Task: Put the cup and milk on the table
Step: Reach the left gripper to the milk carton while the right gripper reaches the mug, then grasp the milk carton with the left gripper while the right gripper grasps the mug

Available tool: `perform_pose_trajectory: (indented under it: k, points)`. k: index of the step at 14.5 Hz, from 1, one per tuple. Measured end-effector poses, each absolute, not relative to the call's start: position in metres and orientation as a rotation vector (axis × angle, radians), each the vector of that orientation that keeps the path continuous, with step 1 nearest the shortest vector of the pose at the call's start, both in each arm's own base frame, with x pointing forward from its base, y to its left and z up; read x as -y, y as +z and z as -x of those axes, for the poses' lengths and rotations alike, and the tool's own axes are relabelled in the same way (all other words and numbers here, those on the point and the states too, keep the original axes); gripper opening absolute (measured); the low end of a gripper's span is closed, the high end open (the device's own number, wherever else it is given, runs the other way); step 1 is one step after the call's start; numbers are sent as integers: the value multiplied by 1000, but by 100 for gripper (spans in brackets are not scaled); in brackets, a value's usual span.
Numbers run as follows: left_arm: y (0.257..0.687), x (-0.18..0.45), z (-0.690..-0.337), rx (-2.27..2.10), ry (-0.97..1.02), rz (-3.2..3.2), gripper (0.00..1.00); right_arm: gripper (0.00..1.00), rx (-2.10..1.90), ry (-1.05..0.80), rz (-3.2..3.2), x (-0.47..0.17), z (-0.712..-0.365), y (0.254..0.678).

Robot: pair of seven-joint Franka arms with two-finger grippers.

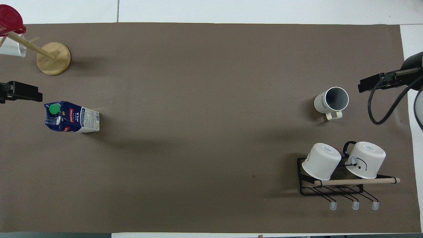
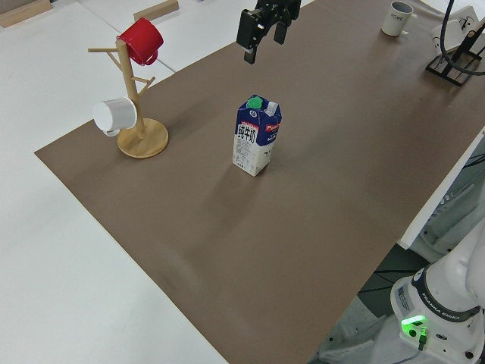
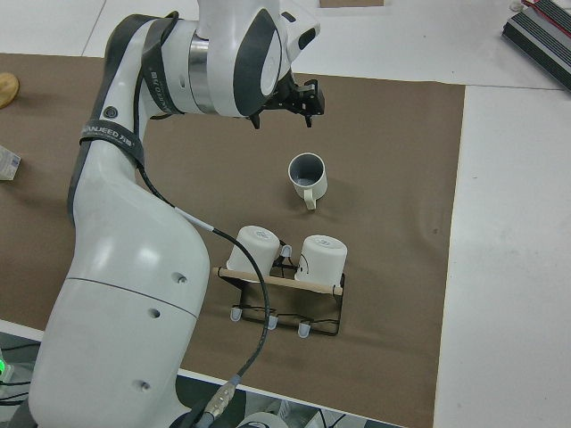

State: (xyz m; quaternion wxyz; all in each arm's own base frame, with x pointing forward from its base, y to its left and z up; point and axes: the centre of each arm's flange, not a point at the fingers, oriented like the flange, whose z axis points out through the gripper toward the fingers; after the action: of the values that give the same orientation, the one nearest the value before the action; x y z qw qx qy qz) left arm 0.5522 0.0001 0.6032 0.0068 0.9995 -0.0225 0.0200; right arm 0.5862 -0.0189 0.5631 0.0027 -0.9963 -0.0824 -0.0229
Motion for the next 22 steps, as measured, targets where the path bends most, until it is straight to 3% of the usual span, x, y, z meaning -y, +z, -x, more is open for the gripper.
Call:
perform_pose_trajectory:
  k: [7,14,16,22]
  points:
    - [555,-8,-545,47,45,-3126,100,100,724,-155,3073,45,-611,419]
    - [528,-7,-542,47,75,-3126,100,100,787,-127,3062,69,-613,361]
    - [514,-7,-542,45,91,-3126,100,95,788,-113,3059,68,-614,353]
    - [481,-6,-543,17,65,-3114,100,30,752,-103,3041,65,-613,345]
